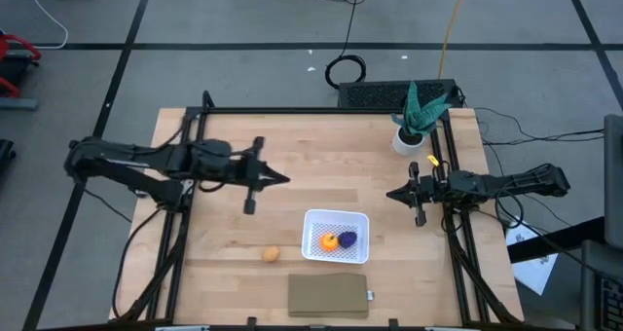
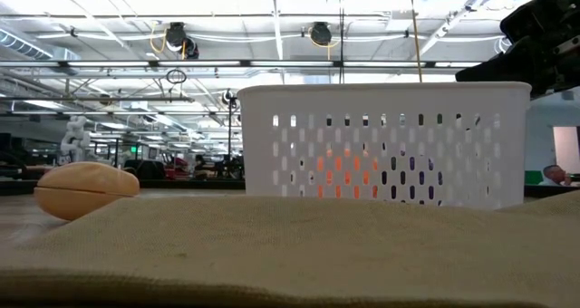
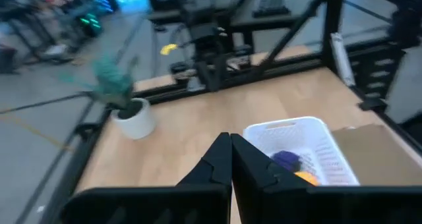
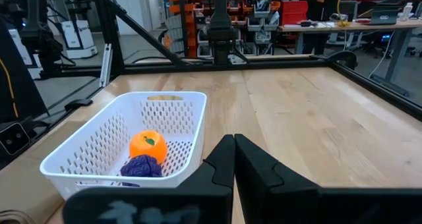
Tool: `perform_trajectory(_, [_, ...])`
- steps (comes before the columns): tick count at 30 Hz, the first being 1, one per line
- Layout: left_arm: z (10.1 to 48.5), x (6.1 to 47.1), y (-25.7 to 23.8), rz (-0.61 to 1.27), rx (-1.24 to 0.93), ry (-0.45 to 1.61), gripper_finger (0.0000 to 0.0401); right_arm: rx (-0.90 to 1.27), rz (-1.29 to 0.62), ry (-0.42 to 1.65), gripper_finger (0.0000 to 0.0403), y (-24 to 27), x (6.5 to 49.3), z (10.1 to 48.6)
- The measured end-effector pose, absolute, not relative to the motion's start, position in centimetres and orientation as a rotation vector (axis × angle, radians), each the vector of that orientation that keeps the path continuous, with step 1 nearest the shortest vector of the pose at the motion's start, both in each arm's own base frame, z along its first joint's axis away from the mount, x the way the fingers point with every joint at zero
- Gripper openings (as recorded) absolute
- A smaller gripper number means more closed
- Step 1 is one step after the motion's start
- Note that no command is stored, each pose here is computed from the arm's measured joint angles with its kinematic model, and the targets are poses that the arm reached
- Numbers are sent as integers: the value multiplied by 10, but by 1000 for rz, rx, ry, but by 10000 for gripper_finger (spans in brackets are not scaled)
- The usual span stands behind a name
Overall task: Pick and placing Produce into tupperware
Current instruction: Put the yellow potato into the white basket
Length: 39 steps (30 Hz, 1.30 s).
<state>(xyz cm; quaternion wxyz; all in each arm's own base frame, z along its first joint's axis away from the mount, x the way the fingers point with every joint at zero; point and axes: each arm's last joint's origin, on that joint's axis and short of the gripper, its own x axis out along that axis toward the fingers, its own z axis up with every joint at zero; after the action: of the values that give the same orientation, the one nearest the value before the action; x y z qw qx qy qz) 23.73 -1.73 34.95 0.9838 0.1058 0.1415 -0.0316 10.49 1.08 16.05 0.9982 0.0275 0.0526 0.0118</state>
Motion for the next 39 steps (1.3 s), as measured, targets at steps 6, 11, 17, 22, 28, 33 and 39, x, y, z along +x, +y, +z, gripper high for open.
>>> perform_trajectory(6, [326, 193, -12, -13, 173, 187, 0, 54, 24, 101, 0, 11, 105, 161])
perform_trajectory(11, [301, 169, -7, -44, 19, 69, 0, 57, 24, 63, 0, 11, 105, 165])
perform_trajectory(17, [259, 162, -1, -29, -10, 111, 0, 58, 25, 44, 0, 11, 105, 166])
perform_trajectory(22, [236, 156, -1, -51, 33, -10, 0, 62, 27, 20, 0, 11, 105, 169])
perform_trajectory(28, [212, 144, 4, -10, 31, -31, 0, 64, 77, 18, 0, 12, 105, 169])
perform_trajectory(33, [203, 136, 5, 24, 39, -47, 0, 65, 109, 4, 0, 13, 105, 171])
perform_trajectory(39, [197, 127, 5, 39, 51, -50, 0, 46, 110, -53, 0, 13, 105, 176])
